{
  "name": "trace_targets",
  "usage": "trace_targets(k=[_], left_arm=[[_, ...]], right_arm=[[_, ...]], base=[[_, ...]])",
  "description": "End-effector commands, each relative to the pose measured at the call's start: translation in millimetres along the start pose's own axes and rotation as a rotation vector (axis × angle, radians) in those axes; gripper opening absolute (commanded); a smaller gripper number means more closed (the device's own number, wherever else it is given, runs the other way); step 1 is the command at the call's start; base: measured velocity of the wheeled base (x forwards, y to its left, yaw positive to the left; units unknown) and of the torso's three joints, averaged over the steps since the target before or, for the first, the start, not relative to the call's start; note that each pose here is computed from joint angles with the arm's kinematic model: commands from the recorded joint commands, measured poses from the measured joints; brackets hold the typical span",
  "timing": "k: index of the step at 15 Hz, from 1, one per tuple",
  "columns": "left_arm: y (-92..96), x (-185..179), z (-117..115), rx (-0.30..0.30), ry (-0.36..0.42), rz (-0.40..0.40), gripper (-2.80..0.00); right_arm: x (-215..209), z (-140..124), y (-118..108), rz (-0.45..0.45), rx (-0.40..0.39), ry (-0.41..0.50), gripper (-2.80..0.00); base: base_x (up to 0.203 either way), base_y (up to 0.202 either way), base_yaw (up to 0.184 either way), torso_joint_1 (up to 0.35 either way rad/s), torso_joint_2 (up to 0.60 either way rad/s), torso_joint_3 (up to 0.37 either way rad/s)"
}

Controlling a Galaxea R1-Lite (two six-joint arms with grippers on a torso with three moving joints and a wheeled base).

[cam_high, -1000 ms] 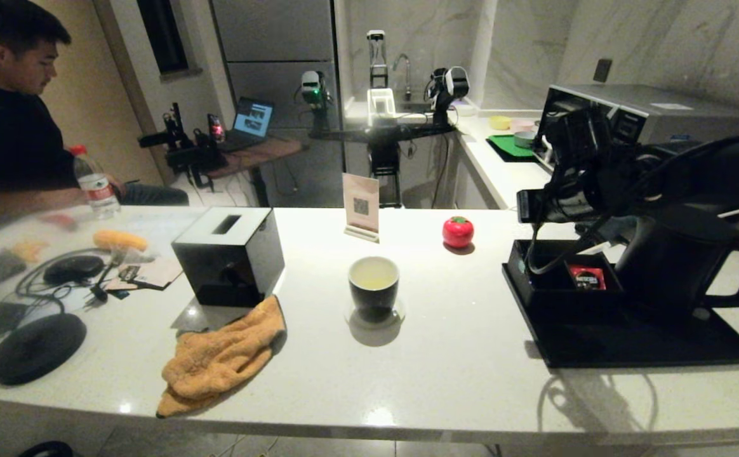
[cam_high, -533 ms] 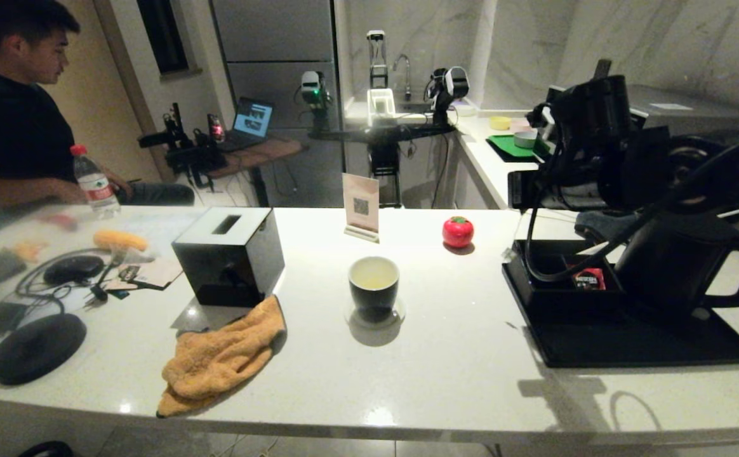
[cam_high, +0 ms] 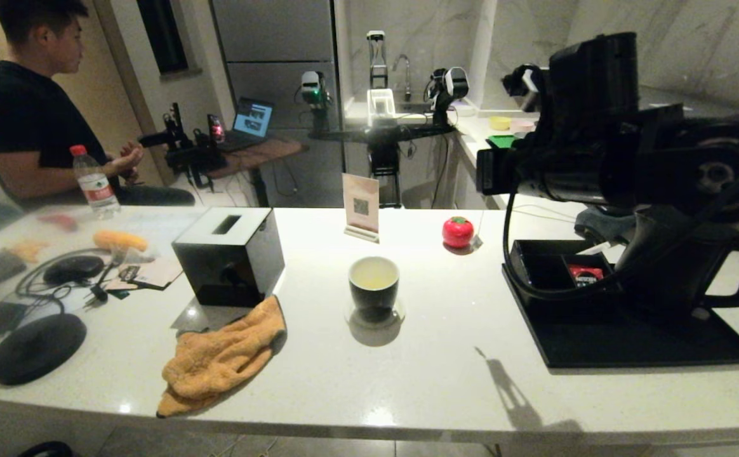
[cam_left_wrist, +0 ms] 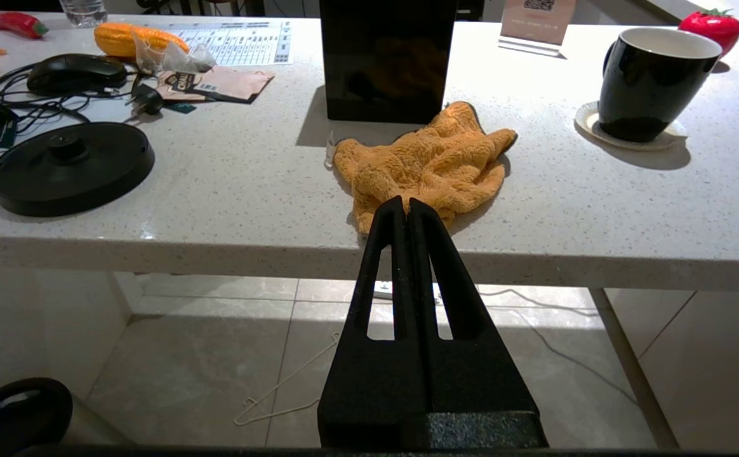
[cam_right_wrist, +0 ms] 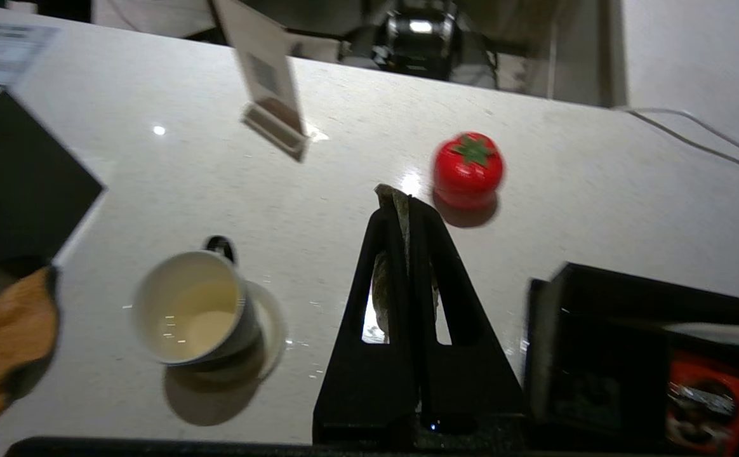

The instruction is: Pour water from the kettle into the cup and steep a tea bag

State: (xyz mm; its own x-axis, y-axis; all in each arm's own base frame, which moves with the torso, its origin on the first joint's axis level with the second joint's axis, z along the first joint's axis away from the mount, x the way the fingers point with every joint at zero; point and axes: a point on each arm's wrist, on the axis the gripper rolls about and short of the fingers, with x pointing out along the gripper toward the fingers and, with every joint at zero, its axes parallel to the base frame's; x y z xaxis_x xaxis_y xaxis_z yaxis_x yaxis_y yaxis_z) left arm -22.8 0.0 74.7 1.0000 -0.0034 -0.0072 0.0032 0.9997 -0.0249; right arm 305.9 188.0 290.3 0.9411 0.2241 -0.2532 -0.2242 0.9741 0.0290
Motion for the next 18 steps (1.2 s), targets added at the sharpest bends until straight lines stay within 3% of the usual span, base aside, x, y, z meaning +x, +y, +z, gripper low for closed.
trace_targets(k=[1, 6, 18], left_arm=[[0.0, 0, 0, -0.001, 0.0, 0.0, -2.8], [0.0, 0, 0, 0.0, 0.0, 0.0, -2.8], [-0.3, 0, 0, 0.009, -0.001, -0.01, -2.8]], right_arm=[[-7, -4, 20, 0.061, -0.03, -0.039, -2.8], [-20, -10, 56, 0.175, -0.093, -0.124, -2.8], [-43, -9, 89, 0.284, -0.102, -0.153, -2.8]], base=[[0.0, 0.0, 0.0, 0.0, 0.0, 0.0], [0.0, 0.0, 0.0, 0.0, 0.0, 0.0], [0.0, 0.0, 0.0, 0.0, 0.0, 0.0]])
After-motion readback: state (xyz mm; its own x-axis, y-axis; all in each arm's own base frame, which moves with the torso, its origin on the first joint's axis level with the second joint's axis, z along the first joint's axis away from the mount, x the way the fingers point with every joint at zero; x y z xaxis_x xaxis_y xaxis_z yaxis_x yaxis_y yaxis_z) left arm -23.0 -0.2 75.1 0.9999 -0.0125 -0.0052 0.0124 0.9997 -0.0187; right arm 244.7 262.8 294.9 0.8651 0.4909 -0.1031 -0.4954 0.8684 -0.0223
